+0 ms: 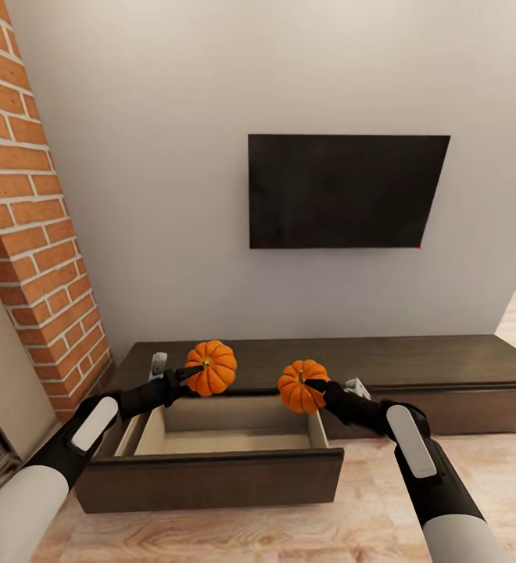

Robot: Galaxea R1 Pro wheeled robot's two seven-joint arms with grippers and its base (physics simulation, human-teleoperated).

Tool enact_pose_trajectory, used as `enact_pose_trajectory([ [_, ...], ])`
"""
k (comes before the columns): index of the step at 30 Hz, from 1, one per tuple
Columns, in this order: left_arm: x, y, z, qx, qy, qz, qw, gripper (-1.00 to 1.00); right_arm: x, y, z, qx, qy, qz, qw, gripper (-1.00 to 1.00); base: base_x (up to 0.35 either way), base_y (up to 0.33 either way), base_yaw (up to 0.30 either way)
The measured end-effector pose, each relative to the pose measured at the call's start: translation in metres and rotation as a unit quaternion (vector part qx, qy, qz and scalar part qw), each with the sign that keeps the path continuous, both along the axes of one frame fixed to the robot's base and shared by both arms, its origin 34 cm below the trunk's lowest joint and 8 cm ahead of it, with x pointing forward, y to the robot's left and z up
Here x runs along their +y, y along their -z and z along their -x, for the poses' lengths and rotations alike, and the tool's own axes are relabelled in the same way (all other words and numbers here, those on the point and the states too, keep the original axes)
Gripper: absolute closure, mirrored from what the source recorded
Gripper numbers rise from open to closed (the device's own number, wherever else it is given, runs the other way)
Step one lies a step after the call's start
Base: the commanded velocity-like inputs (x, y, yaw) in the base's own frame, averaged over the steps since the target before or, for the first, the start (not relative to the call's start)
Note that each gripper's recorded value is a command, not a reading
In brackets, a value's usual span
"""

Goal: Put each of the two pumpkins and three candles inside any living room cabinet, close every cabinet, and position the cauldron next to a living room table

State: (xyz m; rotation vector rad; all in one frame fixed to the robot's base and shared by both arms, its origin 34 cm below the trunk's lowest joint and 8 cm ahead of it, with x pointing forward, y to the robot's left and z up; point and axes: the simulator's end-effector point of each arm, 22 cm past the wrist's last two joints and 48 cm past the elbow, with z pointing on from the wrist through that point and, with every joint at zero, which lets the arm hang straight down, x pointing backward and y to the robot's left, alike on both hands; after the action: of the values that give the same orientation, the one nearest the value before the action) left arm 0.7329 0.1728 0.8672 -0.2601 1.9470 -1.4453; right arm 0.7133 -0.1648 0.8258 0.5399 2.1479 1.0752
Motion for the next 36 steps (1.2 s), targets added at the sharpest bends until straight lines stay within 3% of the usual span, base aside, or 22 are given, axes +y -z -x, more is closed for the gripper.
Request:
enact_pose_trajectory([
  [10, 0.0, 0.0, 0.0, 0.001, 0.0, 0.0, 1.0, 1.0, 0.0, 0.0, 0.0, 0.0, 0.0, 0.001, 1.0, 1.0, 0.082, 0.0, 0.0],
  [17, 0.005, 0.018, 0.002, 0.024, -0.007, 0.002, 0.9997, 1.0, 0.003, 0.001, 0.0, 0.002, -0.001, -0.001, 1.0, 1.0, 0.071, 0.0, 0.0],
  [36, 0.005, 0.021, 0.003, 0.028, -0.008, 0.002, 0.9996, 1.0, 0.004, 0.002, 0.001, 0.004, -0.002, 0.001, 1.0, 1.0, 0.043, 0.0, 0.0],
])
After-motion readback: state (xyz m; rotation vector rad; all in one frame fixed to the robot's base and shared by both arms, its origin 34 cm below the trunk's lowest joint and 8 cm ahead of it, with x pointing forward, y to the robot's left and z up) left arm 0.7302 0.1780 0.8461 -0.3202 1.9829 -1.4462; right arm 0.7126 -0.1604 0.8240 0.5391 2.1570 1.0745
